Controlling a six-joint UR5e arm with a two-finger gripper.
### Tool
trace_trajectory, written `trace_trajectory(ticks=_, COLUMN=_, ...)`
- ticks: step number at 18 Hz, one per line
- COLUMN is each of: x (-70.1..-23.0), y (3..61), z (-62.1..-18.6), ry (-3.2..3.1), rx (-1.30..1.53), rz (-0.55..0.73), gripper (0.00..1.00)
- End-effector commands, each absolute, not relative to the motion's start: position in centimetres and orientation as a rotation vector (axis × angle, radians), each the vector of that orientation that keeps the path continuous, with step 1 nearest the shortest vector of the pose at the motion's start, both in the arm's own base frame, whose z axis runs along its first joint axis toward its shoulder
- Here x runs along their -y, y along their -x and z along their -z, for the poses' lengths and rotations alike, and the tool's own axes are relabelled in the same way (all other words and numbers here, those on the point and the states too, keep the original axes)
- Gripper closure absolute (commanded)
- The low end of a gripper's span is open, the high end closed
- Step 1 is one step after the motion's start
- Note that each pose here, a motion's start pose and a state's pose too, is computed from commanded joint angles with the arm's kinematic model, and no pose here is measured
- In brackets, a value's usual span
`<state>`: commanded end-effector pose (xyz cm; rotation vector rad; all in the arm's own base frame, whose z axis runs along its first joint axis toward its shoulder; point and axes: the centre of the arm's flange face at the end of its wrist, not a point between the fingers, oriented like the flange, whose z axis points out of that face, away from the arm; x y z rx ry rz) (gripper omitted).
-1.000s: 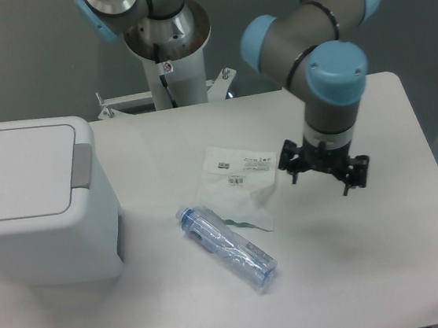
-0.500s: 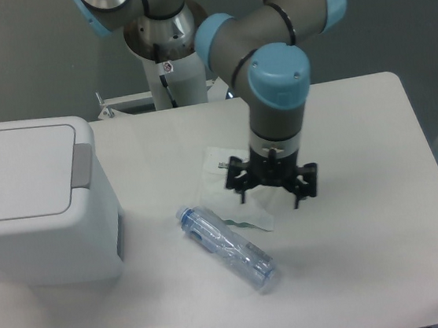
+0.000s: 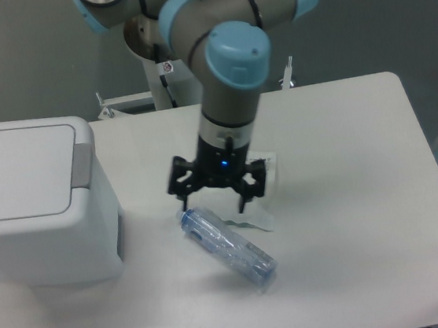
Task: Open the trash can
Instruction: 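Move the gripper over to the white trash can lid's edge, then push the trash can lid open with the gripper fingers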
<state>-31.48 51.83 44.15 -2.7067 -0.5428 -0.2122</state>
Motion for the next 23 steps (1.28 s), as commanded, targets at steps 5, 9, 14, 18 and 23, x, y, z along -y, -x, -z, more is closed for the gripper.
trace_trajectory(ticks=5, x=-50.5, y=28.7, z=-48.9, ry=2.627, rx=0.550, rz=0.235, gripper=0.00)
trace_trajectory(ticks=9, x=-50.4, y=25.7, z=-51.0, ry=2.609, rx=0.513, rz=0.246, gripper=0.00)
trace_trajectory(ticks=14, x=-50.3, y=24.1, z=-50.8, ry=2.606, rx=0.500, rz=0.281, gripper=0.00)
trace_trajectory(ticks=18, x=-49.6, y=23.2, z=-49.1, ry=2.625, rx=0.505, rz=0.296, gripper=0.00)
trace_trajectory(ticks=23, x=-50.3, y=22.9, z=-48.3, ry=2.636, rx=0.493, rz=0.313, gripper=0.00)
